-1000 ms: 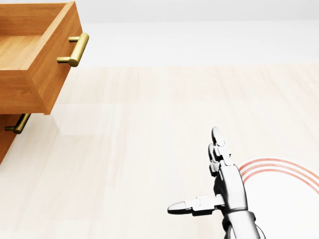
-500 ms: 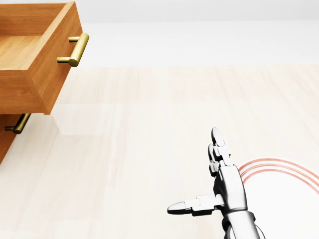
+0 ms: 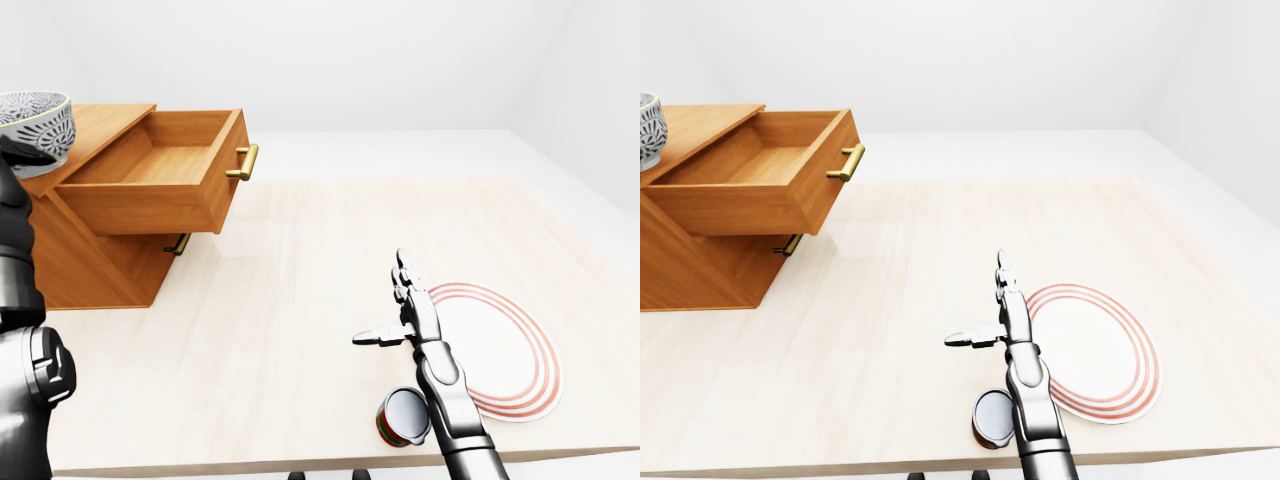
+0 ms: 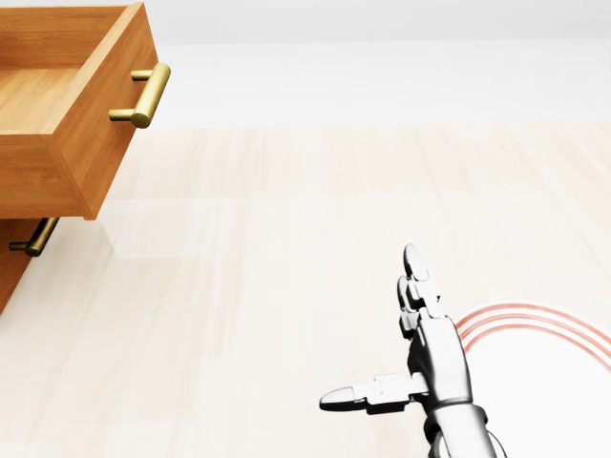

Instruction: Put the bowl on top of the cabinet.

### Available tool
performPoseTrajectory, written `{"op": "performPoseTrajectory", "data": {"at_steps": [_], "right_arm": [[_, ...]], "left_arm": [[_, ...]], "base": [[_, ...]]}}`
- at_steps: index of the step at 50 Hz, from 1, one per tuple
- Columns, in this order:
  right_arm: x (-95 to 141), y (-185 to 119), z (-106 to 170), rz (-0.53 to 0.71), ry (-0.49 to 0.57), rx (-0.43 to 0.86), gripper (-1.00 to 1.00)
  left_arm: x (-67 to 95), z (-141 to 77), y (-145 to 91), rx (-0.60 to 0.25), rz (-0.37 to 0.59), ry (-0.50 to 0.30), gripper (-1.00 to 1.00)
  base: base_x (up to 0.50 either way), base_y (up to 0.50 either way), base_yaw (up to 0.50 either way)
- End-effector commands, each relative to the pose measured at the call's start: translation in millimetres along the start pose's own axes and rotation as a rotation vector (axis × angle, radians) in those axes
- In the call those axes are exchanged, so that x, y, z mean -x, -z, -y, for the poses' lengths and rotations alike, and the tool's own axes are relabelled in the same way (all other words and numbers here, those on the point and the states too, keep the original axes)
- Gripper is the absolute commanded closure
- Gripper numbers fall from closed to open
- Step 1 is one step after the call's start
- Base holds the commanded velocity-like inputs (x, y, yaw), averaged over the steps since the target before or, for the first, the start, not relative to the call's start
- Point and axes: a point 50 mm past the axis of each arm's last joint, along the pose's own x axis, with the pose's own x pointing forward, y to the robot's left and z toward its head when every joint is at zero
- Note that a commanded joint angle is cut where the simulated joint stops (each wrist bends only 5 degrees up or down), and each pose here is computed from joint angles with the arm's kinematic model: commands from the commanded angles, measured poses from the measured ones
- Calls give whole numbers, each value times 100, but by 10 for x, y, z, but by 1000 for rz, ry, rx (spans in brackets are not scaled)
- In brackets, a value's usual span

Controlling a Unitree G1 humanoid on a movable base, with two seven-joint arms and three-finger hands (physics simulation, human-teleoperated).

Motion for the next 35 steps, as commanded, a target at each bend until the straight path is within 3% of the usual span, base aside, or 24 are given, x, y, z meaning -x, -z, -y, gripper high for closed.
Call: {"op": "performPoseTrajectory", "data": {"at_steps": [1,2,3,5,11,12,17,21,23,24,28,35], "right_arm": [[1,1,0,0,-2,-3,-100],[2,-1,-3,-1,-2,-2,-100],[6,-3,-7,0,-3,-3,-100],[10,-8,-14,1,-5,-3,-100],[7,-14,-9,4,-4,-4,-100],[3,-18,-9,5,-5,-3,-100],[7,-22,-9,6,-5,-3,-100],[12,-24,-15,6,-6,-1,-100],[15,-30,-17,7,-7,-1,-100],[18,-31,-16,7,-7,-1,-100],[28,-46,-12,11,-7,-1,-100],[32,-50,-23,13,-10,1,-100]], "left_arm": [[70,-617,-397,330,144,-334,-100],[125,-751,-444,413,165,-392,-100],[180,-855,-493,444,201,-431,-100],[298,-1051,-602,529,286,-435,-100],[492,-1377,-727,605,419,-474,-100],[628,-1576,-798,671,503,-494,-100],[782,-1808,-814,727,541,-516,-100],[1055,-2083,-843,802,620,-548,-100],[1095,-2107,-854,802,641,-549,-100],[1270,-2208,-884,820,709,-576,-100],[1444,-2283,-911,831,771,-596,-100],[1577,-2176,-942,865,757,-557,-100]], "base": [[0,0,0],[0,0,0],[0,0,0],[0,0,0],[0,0,0],[0,0,0],[0,0,0],[0,0,0],[0,0,0],[0,0,0],[0,0,0],[0,0,0]]}}
